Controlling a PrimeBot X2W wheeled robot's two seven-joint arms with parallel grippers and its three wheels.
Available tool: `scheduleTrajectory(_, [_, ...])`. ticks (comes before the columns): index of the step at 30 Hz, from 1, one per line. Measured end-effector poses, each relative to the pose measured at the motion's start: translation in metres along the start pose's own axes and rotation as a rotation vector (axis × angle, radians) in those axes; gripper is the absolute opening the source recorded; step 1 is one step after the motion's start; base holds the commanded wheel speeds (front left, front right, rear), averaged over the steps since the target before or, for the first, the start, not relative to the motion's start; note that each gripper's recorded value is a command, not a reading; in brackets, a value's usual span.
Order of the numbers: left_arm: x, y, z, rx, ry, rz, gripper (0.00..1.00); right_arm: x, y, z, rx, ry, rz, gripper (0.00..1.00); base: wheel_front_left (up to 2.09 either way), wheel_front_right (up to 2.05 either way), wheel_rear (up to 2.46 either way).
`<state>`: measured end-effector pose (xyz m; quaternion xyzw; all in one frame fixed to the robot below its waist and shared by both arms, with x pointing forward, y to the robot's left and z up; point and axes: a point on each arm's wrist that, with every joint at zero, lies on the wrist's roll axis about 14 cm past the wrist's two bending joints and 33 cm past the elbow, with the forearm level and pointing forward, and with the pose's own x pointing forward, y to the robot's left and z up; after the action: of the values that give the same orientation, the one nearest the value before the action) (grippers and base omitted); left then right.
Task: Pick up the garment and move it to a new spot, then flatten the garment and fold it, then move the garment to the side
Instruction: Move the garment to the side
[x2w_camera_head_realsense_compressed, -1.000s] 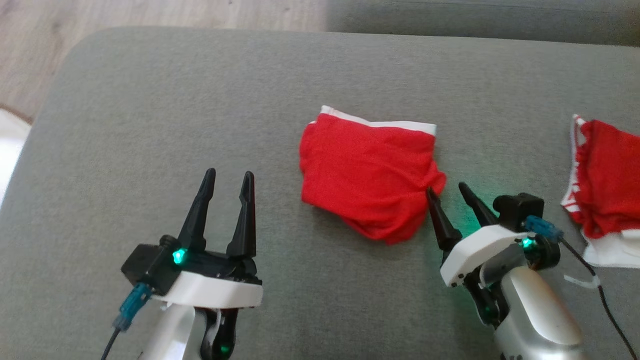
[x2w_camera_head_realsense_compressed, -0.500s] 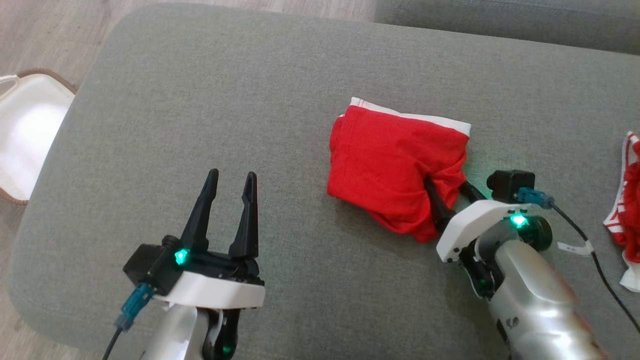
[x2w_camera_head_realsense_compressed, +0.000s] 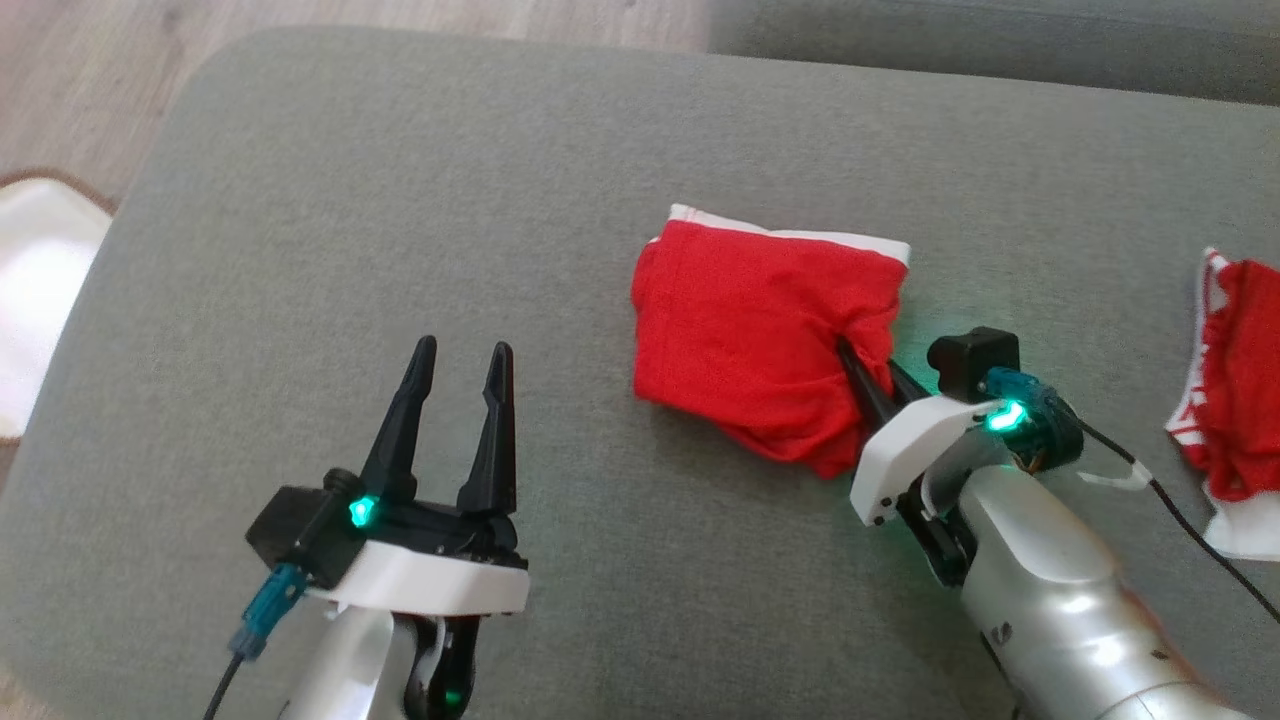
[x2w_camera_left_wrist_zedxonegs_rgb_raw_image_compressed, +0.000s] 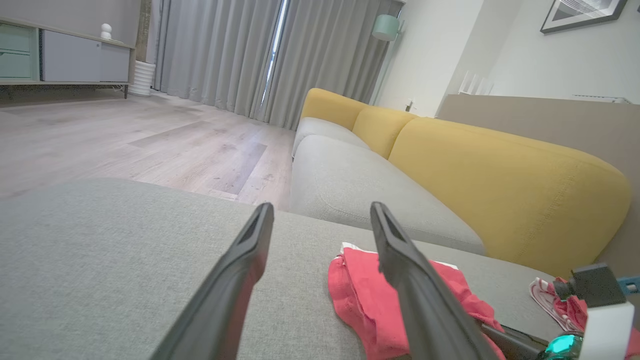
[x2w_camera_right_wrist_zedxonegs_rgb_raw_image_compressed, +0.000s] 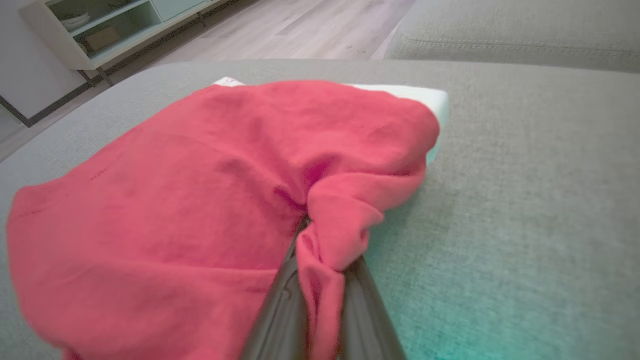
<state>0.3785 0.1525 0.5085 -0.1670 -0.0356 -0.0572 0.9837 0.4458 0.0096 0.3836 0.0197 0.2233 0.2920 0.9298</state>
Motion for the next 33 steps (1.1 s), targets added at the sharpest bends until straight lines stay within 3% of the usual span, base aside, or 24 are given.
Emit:
scheduleTrajectory(10, [0.011, -0.043, -0.001, -0.012, -0.004, -0.134, 1.00, -0.034, -0.034, 0.014, -0.201, -0.033, -0.086, 0.00, 0.00, 0.00, 0.00])
scheduleTrajectory(16, [0.019, -0.095, -0.010, -0.039, 0.018, -0.294, 1.00, -0.086, -0.102, 0.017, -0.337, 0.033, -0.218, 0.00, 0.00, 0.00, 0.00])
scheduleTrajectory(22, [0.025, -0.126, -0.020, -0.070, 0.042, -0.387, 1.00, -0.129, -0.158, 0.032, -0.410, 0.070, -0.322, 0.00, 0.00, 0.00, 0.00])
scheduleTrajectory(27, [0.042, -0.142, -0.025, -0.094, 0.050, -0.439, 1.00, -0.168, -0.217, 0.044, -0.468, 0.145, -0.426, 0.00, 0.00, 0.00, 0.00])
scheduleTrajectory(33, [0.056, -0.141, -0.036, -0.109, 0.068, -0.443, 1.00, -0.194, -0.256, 0.036, -0.489, 0.260, -0.484, 0.00, 0.00, 0.00, 0.00])
